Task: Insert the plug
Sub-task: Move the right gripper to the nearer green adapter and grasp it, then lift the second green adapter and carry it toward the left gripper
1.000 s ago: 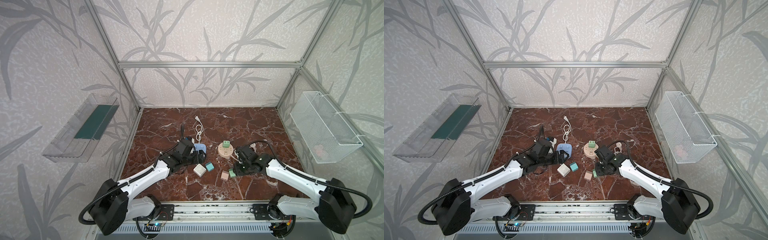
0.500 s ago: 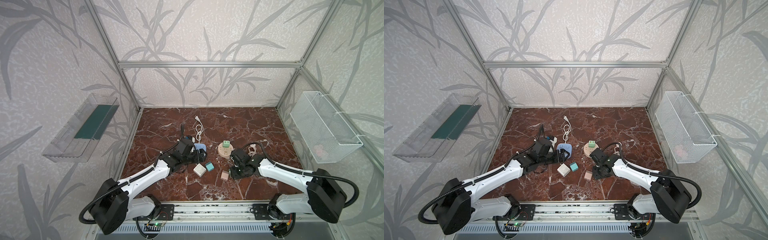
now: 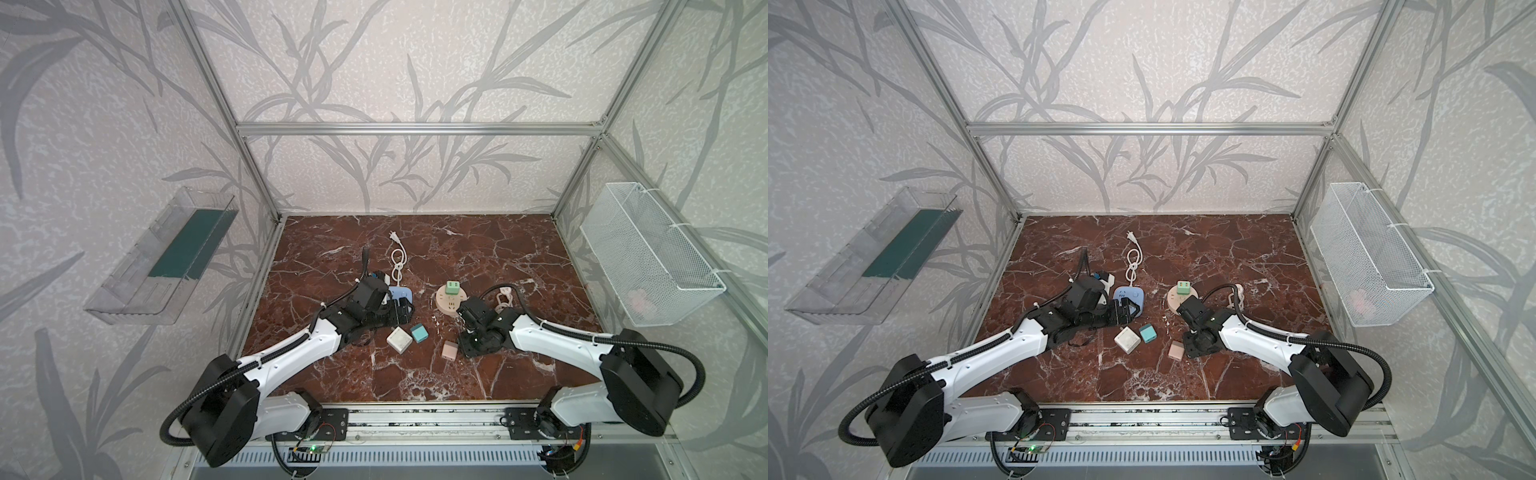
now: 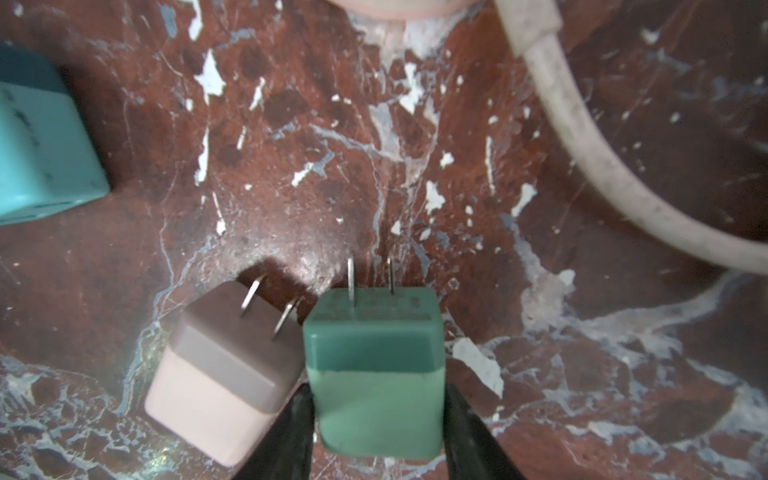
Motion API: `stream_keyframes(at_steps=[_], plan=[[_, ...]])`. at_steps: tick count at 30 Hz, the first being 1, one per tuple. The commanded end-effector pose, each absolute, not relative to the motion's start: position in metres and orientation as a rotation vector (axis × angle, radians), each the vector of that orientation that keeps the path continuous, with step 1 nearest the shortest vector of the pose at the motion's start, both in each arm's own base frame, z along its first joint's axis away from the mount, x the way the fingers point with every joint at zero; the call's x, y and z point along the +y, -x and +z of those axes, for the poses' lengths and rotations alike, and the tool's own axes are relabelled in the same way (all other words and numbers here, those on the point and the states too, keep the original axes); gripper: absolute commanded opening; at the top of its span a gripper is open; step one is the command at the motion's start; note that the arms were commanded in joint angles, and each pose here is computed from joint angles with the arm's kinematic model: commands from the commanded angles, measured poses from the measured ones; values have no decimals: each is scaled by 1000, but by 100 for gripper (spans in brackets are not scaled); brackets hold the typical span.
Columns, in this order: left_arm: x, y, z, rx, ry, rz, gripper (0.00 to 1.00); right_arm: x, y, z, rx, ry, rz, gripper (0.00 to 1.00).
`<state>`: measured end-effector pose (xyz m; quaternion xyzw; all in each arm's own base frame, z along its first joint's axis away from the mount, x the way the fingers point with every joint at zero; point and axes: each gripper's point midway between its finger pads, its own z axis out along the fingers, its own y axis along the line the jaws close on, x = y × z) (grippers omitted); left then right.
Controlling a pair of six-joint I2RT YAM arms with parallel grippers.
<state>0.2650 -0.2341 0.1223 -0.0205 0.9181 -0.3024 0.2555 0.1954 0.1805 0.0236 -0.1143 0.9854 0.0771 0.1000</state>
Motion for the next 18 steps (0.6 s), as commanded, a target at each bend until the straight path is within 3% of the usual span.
stream_keyframes(at_steps=[1, 6, 9, 12, 13, 18], plan=[[-237, -268, 132, 2462, 60, -841, 91, 190, -205, 28, 2883, 363, 237, 50], [-236, -267, 132, 2461, 60, -841, 91, 193, -206, 24, 2897, 364, 238, 46], [-235, -267, 134, 2455, 61, -841, 91, 188, -206, 23, 2904, 368, 203, 37], [-234, -266, 135, 2454, 60, -839, 91, 183, -208, 31, 2890, 379, 159, 13], [-234, -266, 136, 2453, 59, -838, 91, 183, -209, 36, 2878, 393, 159, 0], [-241, -264, 140, 2471, 13, -865, 91, 197, -208, 70, 2816, 514, 238, 0]])
